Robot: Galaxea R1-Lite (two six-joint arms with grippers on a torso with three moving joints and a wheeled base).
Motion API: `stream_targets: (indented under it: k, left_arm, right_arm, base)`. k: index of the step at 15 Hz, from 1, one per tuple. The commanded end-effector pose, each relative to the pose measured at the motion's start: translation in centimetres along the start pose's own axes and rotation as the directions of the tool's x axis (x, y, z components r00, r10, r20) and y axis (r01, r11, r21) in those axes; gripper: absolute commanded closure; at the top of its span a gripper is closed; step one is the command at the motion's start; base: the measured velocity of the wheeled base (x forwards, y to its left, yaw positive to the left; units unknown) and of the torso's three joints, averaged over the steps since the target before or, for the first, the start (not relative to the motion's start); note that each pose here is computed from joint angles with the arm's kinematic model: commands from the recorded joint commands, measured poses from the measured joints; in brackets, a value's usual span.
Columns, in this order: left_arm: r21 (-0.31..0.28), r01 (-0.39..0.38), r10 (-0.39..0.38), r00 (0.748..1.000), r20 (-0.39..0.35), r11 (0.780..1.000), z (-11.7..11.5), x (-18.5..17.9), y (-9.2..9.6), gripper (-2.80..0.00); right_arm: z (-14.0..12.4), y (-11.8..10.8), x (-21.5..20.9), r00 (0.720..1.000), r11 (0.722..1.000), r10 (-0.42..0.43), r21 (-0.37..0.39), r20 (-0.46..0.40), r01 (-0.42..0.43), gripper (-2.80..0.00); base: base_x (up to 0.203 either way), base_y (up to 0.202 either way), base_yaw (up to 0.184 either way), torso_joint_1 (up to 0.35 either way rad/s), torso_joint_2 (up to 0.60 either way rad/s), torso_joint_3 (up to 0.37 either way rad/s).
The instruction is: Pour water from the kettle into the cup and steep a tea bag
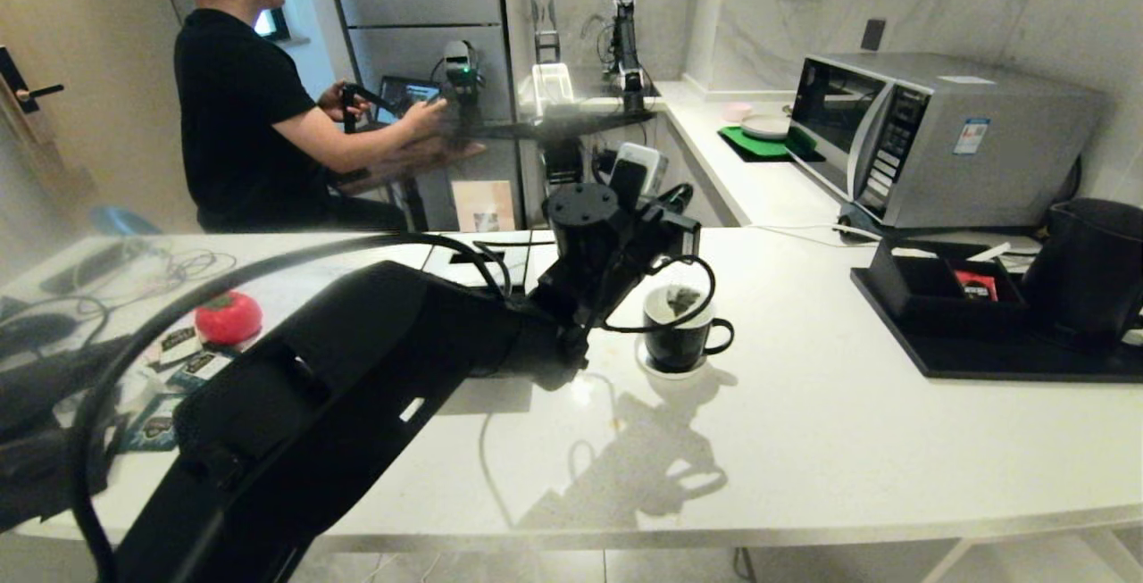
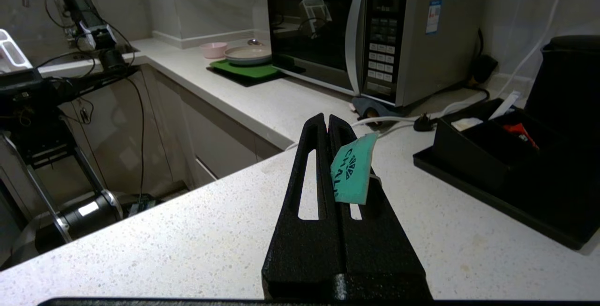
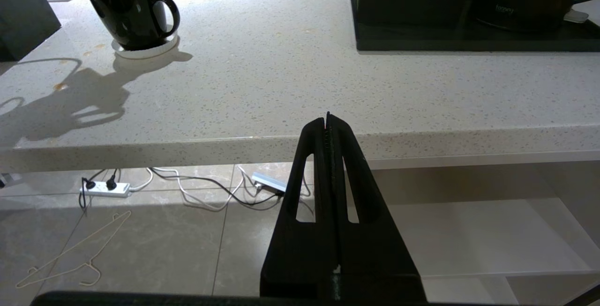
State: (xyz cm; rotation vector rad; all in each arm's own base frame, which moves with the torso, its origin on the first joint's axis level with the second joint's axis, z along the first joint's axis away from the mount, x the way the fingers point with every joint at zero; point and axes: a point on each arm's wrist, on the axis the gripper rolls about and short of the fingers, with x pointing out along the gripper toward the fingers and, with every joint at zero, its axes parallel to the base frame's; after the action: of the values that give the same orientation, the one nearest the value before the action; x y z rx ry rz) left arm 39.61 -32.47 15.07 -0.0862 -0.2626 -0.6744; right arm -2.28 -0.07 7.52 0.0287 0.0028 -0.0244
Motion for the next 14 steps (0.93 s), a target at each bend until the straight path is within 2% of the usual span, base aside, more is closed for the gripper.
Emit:
stream_targets:
  k: [1,4,14]
  left_arm:
    - [-0.001,0.000,0.000,1.000,0.020,1.000,0.8,0.0,0.0,0.00]
    - [-0.001,0.000,0.000,1.000,0.015,1.000,0.5,0.0,0.0,0.00]
    - [0.000,-0.001,0.001,0.999,-0.046,1.000,-4.0,-0.2,-0.1,0.00]
  right_arm:
    - [0.0,0.0,0.0,1.000,1.000,0.000,0.000,-0.001,0.000,0.00]
    - [0.0,0.0,0.0,1.000,1.000,0.000,0.000,-0.001,0.000,0.00]
    - [0.0,0.0,0.0,1.000,1.000,0.000,0.000,-0.001,0.000,0.00]
  base:
    - [0.000,0.000,0.000,0.000,0.00,0.000]
    - [0.000,0.000,0.000,0.000,0.00,0.000]
    - [0.000,0.000,0.000,0.000,0.00,0.000]
